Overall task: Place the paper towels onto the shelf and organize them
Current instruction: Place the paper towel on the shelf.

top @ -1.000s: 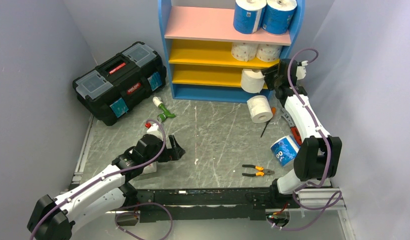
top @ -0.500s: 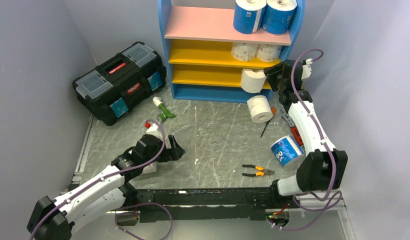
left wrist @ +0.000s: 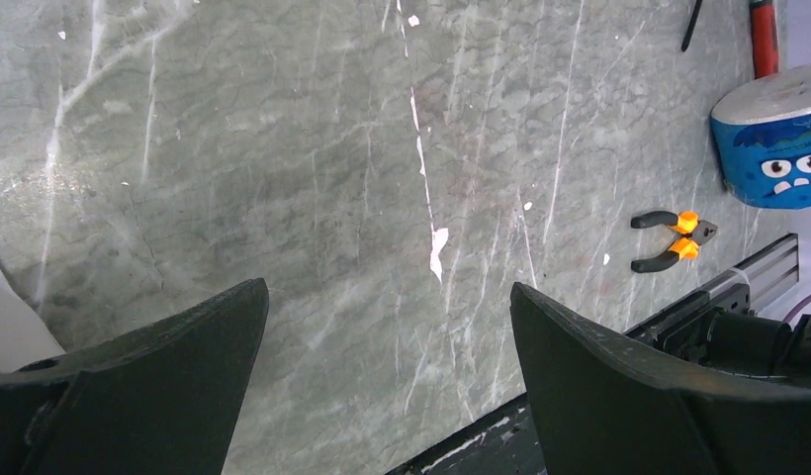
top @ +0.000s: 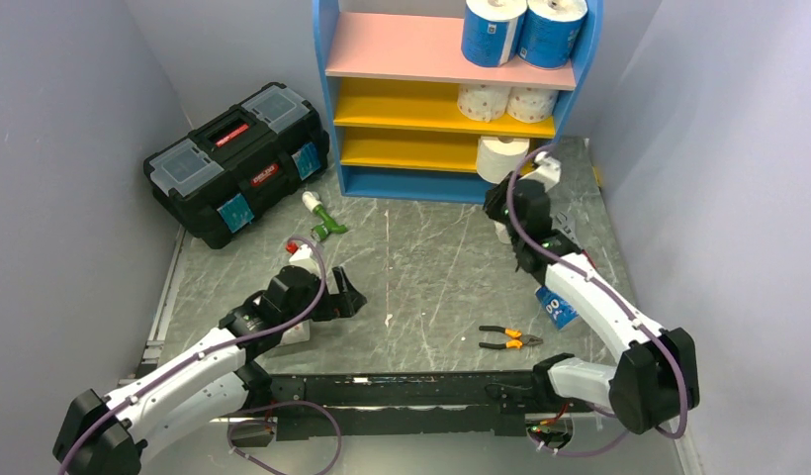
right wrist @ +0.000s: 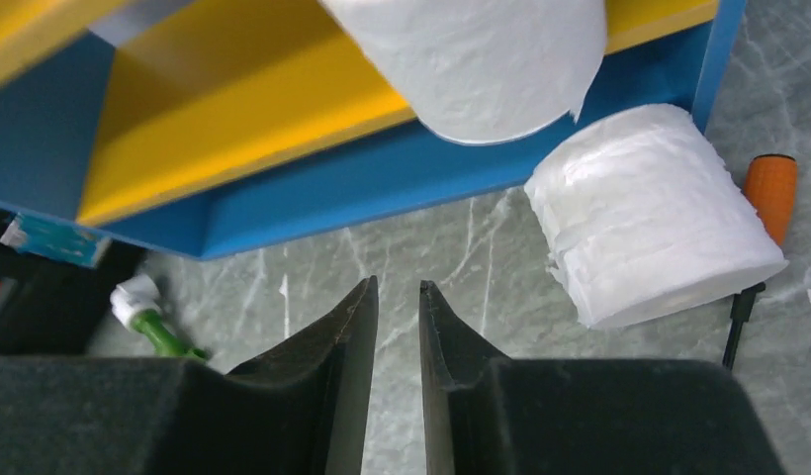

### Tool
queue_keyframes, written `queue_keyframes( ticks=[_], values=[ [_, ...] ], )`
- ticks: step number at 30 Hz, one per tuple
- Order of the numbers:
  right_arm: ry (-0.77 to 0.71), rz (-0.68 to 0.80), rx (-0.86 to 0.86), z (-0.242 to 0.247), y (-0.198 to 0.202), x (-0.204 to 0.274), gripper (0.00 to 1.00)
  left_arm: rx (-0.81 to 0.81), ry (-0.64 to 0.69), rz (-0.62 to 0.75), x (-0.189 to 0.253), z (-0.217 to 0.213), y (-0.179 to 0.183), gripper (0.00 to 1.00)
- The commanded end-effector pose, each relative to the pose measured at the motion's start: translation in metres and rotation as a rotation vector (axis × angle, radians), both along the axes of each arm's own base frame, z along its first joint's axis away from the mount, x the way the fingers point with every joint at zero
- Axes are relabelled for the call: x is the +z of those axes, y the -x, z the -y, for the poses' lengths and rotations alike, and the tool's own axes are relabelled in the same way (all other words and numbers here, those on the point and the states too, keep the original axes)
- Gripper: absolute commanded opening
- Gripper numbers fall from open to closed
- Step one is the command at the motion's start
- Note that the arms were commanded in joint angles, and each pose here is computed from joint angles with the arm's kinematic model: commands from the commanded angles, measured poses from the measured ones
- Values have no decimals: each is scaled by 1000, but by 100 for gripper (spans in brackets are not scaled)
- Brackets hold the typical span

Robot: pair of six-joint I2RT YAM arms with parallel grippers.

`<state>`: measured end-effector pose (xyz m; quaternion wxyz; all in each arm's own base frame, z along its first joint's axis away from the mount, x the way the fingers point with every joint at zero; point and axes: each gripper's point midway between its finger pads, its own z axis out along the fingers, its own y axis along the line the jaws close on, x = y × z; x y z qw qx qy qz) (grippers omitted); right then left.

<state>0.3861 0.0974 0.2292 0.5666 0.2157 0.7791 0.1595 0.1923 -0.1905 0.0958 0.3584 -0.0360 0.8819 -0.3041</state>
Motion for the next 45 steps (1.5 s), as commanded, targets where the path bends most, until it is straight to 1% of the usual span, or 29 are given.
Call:
queue_keyframes(
  ticks=[1, 2, 4, 6, 10, 12, 16, 25, 28, 35, 37, 42, 45],
  values=[
    [137, 166, -95, 12, -2, 12, 26, -5, 32, 23, 8, 3, -1, 99],
    [146, 184, -101, 15, 0, 4, 30, -4, 33, 28, 9, 3, -1, 99],
    [175, 261, -66, 12, 3, 1, 43, -3, 32, 28, 9, 2, 0, 99],
    [227, 289, -61, 11, 5, -3, 53, 2, 26, 26, 7, 0, 0, 99],
    [388, 248, -96, 11, 0, -11, 70, 8, 21, 36, 9, -1, -1, 99],
    [441, 245, -119, 11, -3, -15, 78, 6, 20, 40, 12, 0, -3, 99],
    [517, 237, -174, 14, -14, -22, 82, 2, 12, 27, 11, 2, -4, 99],
    [625, 223, -340, 23, -48, -25, 82, 9, -19, 10, 11, 2, -8, 99],
    [655, 224, -363, 23, -59, -26, 81, 14, -30, 6, 10, 1, -9, 99],
    [651, 204, -380, 31, -77, -32, 75, 16, -53, -2, 6, 0, -12, 99],
    [642, 201, -376, 36, -82, -33, 70, 16, -59, -1, 6, 0, -12, 99],
    [645, 198, -351, 40, -94, -34, 51, 9, -69, -1, 3, 1, -14, 100],
    [664, 193, -348, 40, -98, -37, 47, 5, -74, -2, 2, 2, -14, 99]
  ],
)
